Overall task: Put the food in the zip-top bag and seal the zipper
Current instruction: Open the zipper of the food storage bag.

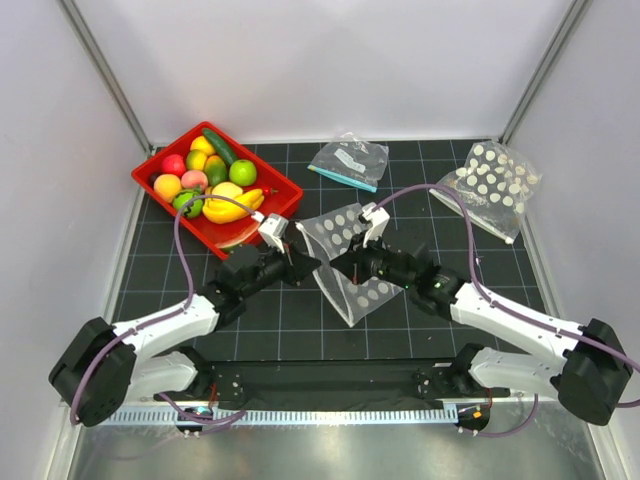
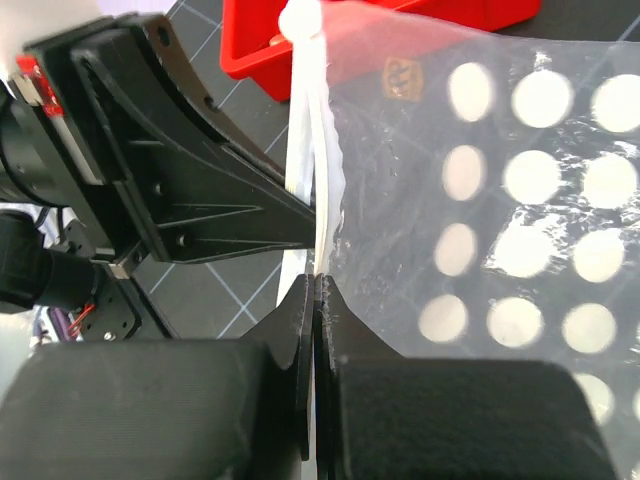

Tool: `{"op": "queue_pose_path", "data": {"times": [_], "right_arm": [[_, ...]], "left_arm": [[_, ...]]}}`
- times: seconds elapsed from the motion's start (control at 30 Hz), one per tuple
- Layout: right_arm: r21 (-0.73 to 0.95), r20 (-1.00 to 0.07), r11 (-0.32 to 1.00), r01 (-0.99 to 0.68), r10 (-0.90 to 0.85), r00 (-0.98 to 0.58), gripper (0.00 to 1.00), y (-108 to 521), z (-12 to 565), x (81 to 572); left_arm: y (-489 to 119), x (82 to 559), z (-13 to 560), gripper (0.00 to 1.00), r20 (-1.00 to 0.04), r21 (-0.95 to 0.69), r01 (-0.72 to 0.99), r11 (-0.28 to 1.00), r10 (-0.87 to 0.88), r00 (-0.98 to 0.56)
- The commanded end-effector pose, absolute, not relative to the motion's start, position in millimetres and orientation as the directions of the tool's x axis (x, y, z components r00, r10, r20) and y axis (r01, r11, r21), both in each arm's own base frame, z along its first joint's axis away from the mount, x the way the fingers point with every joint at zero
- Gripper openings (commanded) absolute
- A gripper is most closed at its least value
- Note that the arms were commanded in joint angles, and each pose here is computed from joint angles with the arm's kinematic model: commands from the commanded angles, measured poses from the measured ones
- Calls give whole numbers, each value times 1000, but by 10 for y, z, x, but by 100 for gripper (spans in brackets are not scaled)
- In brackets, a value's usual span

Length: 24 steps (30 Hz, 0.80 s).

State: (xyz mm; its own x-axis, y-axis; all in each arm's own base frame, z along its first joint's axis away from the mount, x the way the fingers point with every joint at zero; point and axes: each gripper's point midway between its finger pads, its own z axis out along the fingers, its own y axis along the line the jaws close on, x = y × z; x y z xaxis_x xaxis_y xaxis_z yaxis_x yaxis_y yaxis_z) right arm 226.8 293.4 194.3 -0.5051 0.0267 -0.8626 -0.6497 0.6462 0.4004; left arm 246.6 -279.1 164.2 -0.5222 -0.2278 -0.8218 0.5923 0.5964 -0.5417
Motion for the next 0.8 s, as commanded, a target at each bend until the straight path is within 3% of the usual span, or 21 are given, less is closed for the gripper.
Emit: {"op": "queue_pose_path", "data": {"times": [0.0,0.13,0.27,0.53,0.77], "right_arm": [[360,-899,658,-661,56,-434,1,2897,2189,2308],[286,-888,767,-574,-13,-459,1,2697,2056,2383],[204,-890,809,-551,-81,-449,21,2680,2030,2357],[17,-883,838,-545,-244,-402,35,2837,1887,2245],[26,-902,817,-575,-229,-366,54,3003,1950,2142]], "left_arm": [[-2787,2550,1723,0,-847,-507,605,614,-224,-482],[-2775,2532,1748,0,-854,-496,613,615,-218,-472],[-2743,2522,1777,0,-859,-490,614,618,-225,-460],[-2752,2494,1807,0,-861,-490,628,604,-223,-458],[-2751,2487,1810,0,-863,-487,632,603,-220,-455]]}}
